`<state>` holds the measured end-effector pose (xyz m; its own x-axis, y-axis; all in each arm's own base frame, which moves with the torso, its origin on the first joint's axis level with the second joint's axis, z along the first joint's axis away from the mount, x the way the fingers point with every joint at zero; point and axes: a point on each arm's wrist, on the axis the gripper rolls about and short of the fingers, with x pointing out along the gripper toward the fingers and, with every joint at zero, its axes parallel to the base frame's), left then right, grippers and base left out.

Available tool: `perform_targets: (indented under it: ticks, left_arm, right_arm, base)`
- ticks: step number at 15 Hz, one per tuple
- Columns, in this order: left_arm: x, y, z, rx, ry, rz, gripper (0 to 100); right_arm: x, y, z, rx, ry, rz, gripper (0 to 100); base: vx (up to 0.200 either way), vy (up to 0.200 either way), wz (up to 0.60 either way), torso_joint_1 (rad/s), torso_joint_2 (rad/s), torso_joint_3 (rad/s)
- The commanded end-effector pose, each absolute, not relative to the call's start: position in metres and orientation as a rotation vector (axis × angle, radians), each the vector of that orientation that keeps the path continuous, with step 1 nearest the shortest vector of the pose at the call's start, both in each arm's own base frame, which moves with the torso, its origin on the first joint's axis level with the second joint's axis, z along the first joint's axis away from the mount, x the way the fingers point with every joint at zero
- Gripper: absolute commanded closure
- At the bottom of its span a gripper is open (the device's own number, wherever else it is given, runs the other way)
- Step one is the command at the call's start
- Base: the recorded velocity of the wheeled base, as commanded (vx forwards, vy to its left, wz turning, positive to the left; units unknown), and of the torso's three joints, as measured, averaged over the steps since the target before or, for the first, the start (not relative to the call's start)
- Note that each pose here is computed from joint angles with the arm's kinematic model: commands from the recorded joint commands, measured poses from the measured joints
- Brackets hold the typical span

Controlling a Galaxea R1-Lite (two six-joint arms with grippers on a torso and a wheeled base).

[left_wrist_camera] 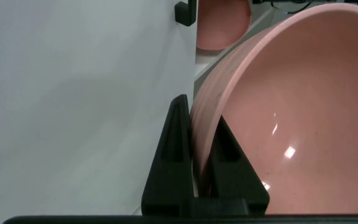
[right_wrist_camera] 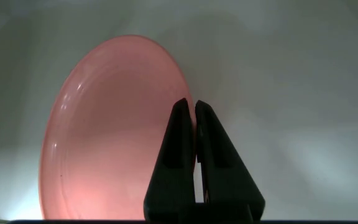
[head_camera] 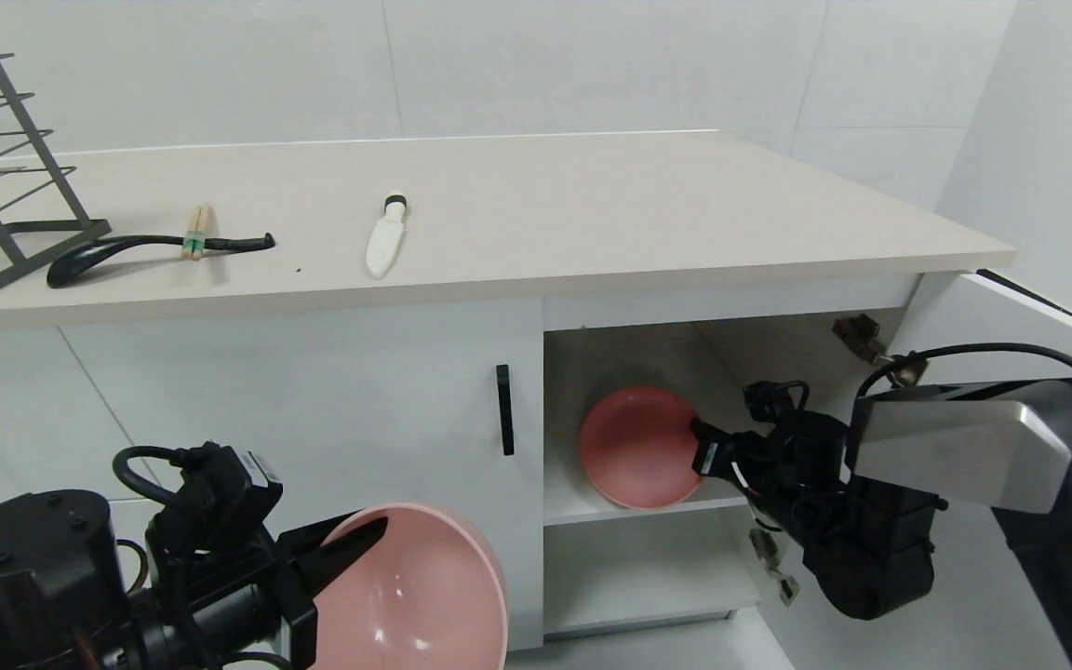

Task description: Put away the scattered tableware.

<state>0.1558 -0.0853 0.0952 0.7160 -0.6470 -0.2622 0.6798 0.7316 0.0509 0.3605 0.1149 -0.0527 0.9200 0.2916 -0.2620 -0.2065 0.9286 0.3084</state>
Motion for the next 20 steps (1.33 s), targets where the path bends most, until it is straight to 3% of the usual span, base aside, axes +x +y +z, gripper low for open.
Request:
perform_targets:
  ticks: [1,20]
  left_arm:
    - [0.156,-0.085,0.095,0.147,0.234,-0.735,100]
    - [0.158,-0.088,0.089,0.153,0.271,-0.745,100]
  right_arm:
    - [0.363,0.118,-0.072,0.277,0.34,0.258,100]
    - [0.403,0.149,-0.08,0.361,0.235,0.207,100]
  base:
    - [0.0,0.0,0.0,0.0,0.0,0.0]
    - [0.0,0.0,0.0,0.0,0.0,0.0]
